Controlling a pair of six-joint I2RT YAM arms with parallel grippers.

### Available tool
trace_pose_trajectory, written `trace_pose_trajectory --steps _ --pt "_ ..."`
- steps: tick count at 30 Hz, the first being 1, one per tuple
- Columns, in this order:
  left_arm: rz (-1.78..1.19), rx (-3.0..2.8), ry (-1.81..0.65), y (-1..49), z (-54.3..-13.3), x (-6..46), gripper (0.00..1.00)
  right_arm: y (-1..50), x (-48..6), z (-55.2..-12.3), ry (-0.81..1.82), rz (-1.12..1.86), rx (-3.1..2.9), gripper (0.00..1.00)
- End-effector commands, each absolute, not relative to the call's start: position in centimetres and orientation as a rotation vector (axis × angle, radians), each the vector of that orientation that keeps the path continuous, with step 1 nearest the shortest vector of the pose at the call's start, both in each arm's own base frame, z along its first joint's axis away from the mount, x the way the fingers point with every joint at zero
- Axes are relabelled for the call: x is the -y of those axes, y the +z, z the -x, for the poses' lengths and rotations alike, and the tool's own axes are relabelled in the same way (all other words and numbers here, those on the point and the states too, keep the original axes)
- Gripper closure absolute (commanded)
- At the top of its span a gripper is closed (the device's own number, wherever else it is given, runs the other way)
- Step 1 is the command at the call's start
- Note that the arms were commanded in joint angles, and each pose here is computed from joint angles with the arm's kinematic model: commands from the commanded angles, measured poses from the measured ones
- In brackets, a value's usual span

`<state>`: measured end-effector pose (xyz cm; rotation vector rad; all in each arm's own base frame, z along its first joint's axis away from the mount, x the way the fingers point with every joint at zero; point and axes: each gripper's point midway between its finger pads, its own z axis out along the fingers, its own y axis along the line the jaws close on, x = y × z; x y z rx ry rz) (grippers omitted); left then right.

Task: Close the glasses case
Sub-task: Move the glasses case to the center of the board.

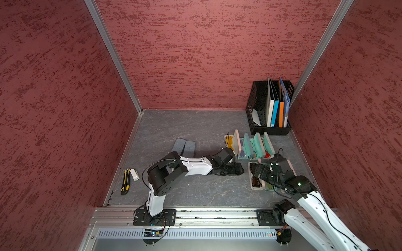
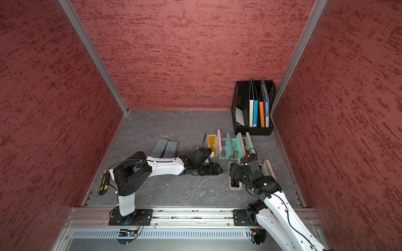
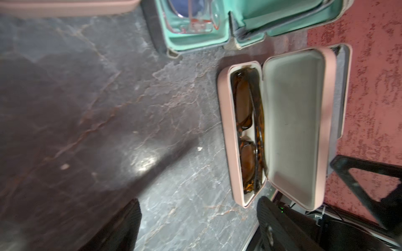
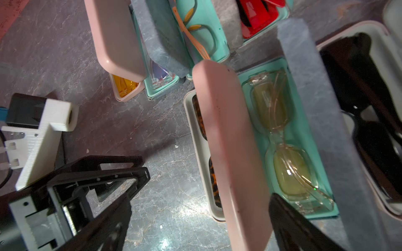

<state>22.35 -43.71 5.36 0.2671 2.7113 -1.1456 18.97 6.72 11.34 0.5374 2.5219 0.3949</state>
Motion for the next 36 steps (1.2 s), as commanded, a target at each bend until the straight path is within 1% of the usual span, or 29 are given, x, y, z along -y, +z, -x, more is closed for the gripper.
trace_pose_trajectory --steps 1,9,17,25,27,36 --pt "-0.272 -2.689 -1.206 5.8 -22.2 45.2 0.16 11.0 -6.1 -19.7 0.355 -0.560 -2.497 0.02" --pt "-0.255 -2.703 -1.160 5.2 -22.1 44.2 0.18 8.8 -6.0 -19.7 0.308 -0.565 -2.543 0.03" --pt "-0.261 -2.697 -1.084 5.4 -22.1 42.5 0.21 8.5 -6.0 -20.1 0.279 -0.552 -2.560 0.07" --pt "-0.259 -2.690 -1.061 5.7 -22.0 41.2 0.21 8.3 -5.6 -20.5 0.238 -0.552 -2.560 0.09" --pt "-0.262 -2.687 -1.062 5.8 -22.0 41.1 0.22 8.2 -5.7 -20.6 0.236 -0.550 -2.566 0.12" --pt "-0.255 -2.679 -1.056 6.1 -21.9 39.7 0.24 7.3 -6.2 -20.7 0.234 -0.525 -2.615 0.32"
